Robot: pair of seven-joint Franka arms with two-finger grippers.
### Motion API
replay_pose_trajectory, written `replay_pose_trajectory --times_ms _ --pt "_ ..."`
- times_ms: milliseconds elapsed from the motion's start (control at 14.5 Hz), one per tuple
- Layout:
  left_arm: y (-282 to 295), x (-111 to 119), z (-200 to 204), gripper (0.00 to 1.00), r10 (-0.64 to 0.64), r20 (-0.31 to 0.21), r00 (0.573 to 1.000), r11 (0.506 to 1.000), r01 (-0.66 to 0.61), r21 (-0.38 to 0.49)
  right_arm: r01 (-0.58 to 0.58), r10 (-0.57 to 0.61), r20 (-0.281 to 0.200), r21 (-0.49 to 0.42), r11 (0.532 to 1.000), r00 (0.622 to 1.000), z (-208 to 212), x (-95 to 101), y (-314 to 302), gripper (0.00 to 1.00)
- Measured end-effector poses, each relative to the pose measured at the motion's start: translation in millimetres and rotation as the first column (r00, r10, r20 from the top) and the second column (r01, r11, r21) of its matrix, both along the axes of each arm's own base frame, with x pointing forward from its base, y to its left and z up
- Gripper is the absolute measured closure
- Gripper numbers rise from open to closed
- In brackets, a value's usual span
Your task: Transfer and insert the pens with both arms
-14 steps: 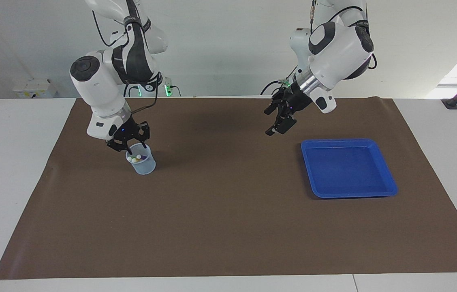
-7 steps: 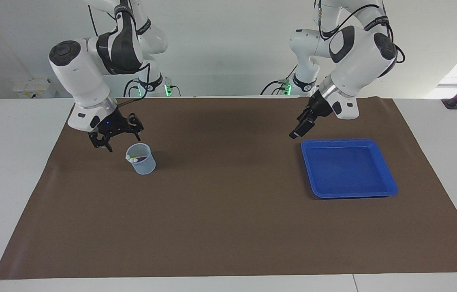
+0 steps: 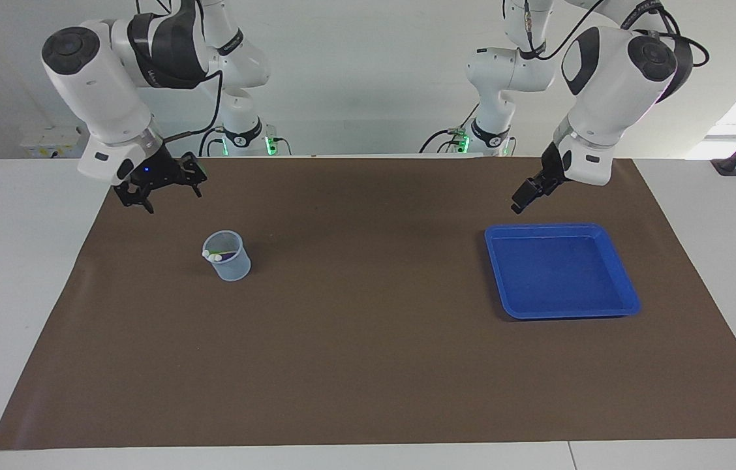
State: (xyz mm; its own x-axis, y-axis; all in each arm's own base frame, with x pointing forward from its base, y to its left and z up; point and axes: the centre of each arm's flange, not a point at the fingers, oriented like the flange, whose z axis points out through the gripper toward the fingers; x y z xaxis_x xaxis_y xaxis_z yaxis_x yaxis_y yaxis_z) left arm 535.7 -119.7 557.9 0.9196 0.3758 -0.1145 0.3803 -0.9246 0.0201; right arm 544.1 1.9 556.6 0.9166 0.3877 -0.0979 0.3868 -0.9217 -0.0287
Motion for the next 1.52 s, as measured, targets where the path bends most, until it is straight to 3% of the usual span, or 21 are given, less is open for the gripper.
replay_pose_trajectory --times_ms 345,483,759,1172,1517 --pt "46.1 -6.5 54.7 0.00 -0.292 -0.038 0.956 0.956 0.293 0.033 0.045 -0.045 -0.030 -0.009 0.999 0.999 13.1 -6.5 3.4 0.00" --pt "49.0 -12.3 70.8 0.00 -0.391 -0.056 0.919 0.919 0.393 0.036 0.125 -0.125 -0.022 -0.022 0.992 0.992 16.2 -7.8 7.9 0.00" --pt "55.5 -14.8 79.6 0.00 -0.548 -0.061 0.834 0.835 0.550 0.022 0.166 -0.166 0.000 -0.027 0.986 0.986 27.5 -13.3 3.9 0.00" --pt "59.6 -2.4 64.6 0.00 -0.477 0.003 0.879 0.878 0.476 0.043 0.171 -0.171 0.010 -0.026 0.985 0.985 34.3 -16.9 3.2 0.00" --pt "53.7 -1.8 65.5 0.00 -0.459 0.027 0.888 0.889 0.458 0.011 0.167 -0.167 -0.007 -0.037 0.985 0.986 43.9 -28.2 4.8 0.00"
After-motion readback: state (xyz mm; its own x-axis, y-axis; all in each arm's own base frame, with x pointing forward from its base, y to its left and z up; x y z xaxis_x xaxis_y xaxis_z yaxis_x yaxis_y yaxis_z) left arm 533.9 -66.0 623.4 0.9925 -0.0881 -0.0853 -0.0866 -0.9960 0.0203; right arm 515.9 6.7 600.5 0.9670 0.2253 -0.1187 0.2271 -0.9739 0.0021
